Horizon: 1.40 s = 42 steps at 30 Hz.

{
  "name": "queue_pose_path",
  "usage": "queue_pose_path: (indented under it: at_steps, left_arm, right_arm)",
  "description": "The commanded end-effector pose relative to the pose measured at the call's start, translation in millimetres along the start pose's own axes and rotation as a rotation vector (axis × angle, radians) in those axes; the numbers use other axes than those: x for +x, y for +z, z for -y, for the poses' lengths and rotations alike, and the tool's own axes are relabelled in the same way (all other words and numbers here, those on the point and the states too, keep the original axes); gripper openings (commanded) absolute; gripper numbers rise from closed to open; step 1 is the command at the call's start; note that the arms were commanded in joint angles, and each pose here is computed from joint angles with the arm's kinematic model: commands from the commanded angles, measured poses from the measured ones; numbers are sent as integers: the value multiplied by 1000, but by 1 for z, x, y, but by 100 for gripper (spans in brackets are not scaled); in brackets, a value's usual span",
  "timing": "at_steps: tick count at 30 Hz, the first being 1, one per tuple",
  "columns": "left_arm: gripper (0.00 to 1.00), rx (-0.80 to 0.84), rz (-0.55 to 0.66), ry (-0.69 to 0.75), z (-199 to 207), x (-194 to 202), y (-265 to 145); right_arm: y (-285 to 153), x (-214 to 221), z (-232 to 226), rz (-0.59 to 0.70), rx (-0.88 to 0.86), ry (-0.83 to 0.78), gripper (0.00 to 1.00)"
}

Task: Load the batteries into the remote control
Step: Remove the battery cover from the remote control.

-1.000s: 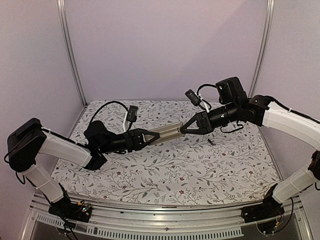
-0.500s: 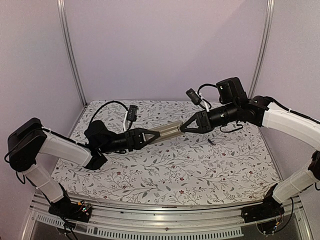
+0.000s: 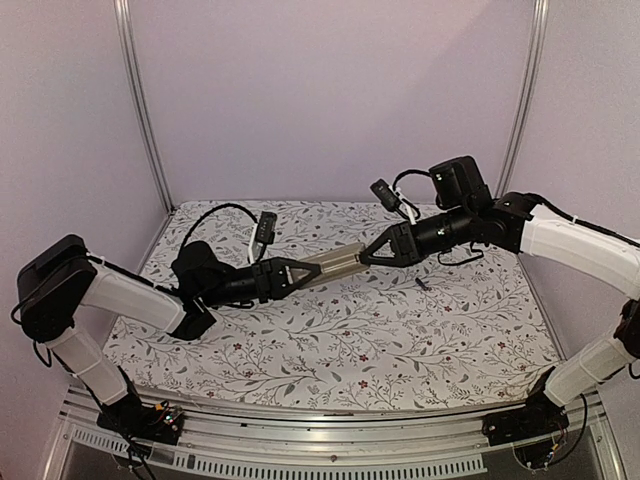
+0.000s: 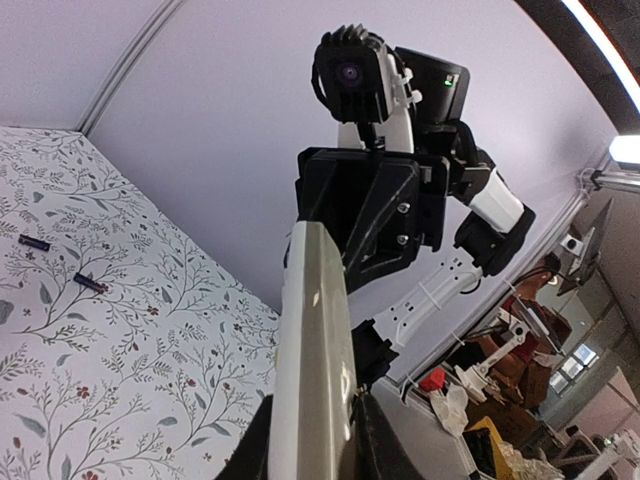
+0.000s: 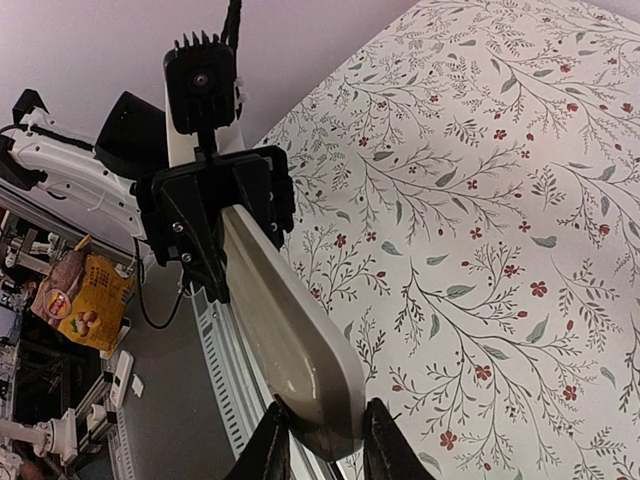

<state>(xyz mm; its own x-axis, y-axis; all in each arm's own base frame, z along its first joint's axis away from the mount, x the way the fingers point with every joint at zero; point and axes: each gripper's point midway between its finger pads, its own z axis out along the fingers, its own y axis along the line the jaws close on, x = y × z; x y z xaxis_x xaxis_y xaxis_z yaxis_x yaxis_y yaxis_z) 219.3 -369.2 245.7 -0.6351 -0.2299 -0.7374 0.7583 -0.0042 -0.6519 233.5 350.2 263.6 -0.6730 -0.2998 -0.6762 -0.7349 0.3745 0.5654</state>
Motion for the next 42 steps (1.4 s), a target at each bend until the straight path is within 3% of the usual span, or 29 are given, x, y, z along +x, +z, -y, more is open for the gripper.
queue_pose_path:
  at_steps: [1,7,28,35,42]
  left_arm:
    - [0,163,-38,73,43,3,15]
    - [0,164,-36,73,44,3,15]
    - [0,176,-69,116,47,2,20]
    - [0,88,-168,325,41,-1,32]
    - [0,-19,-173,475,23,-20,33]
  right_arm:
    - [21,-4,-2,15,-30,-11,23]
    - [23,-3,-5,13,-40,-15,19]
    - [41,-6,-19,10,-108,-93,22]
    - [37,-13,-39,36,-133,-209,24]
    - [38,-13,-57,40,-139,-298,27]
